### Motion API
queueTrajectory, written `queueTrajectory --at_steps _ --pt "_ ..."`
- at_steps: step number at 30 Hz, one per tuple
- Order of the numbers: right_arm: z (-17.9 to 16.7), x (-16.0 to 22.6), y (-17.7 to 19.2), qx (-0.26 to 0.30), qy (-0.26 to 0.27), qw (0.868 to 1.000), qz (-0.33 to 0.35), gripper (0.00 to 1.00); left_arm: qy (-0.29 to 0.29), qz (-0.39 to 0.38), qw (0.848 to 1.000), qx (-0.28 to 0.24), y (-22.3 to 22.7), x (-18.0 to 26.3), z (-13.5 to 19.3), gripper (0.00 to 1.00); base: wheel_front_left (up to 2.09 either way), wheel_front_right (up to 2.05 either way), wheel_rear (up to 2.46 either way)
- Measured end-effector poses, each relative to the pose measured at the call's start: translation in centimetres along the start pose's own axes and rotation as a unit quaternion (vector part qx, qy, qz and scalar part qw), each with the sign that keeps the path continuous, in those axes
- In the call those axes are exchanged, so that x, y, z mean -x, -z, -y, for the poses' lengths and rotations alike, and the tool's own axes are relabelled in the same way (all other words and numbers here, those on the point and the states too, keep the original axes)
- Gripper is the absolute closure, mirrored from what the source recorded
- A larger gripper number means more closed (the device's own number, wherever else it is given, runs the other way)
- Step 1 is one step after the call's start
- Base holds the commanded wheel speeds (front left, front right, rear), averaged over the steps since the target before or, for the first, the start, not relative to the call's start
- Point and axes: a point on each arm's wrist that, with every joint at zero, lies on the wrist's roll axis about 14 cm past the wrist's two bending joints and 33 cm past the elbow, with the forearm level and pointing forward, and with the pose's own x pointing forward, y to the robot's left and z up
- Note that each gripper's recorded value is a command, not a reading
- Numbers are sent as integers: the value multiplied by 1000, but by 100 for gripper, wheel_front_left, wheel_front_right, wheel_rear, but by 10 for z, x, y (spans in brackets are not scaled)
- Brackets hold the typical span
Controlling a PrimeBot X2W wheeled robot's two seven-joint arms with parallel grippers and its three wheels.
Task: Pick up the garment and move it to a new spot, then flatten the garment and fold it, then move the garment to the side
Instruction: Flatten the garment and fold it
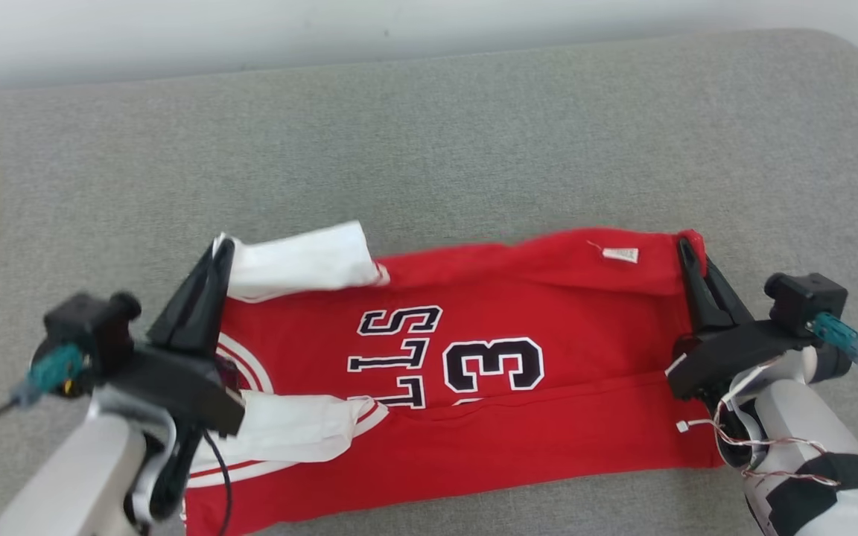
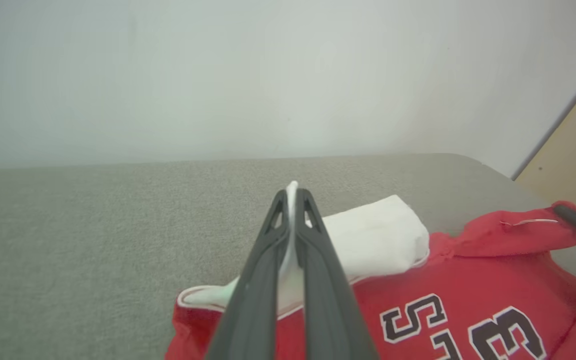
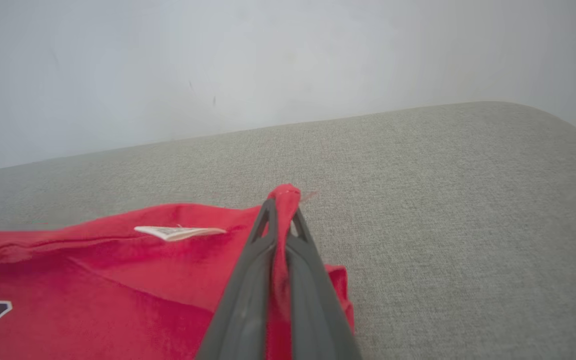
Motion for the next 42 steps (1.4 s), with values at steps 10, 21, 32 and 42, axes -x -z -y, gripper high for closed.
queueTrajectory --at_steps 10,21,32,42 --pt "6 12 0 -18 16 1000 15 100 -42 15 998 43 14 46 5 100 0 0 0" --pt "10 45 6 -34 23 999 16 0 -88 -24 995 48 51 84 -2 7 0 0 0" --pt "9 58 -11 -33 15 998 41 0 -123 19 992 -5 27 97 -10 0 0 0 0" --pt "25 63 30 -48 53 997 -35 0 -194 46 979 -49 10 135 -30 0 0 0 0"
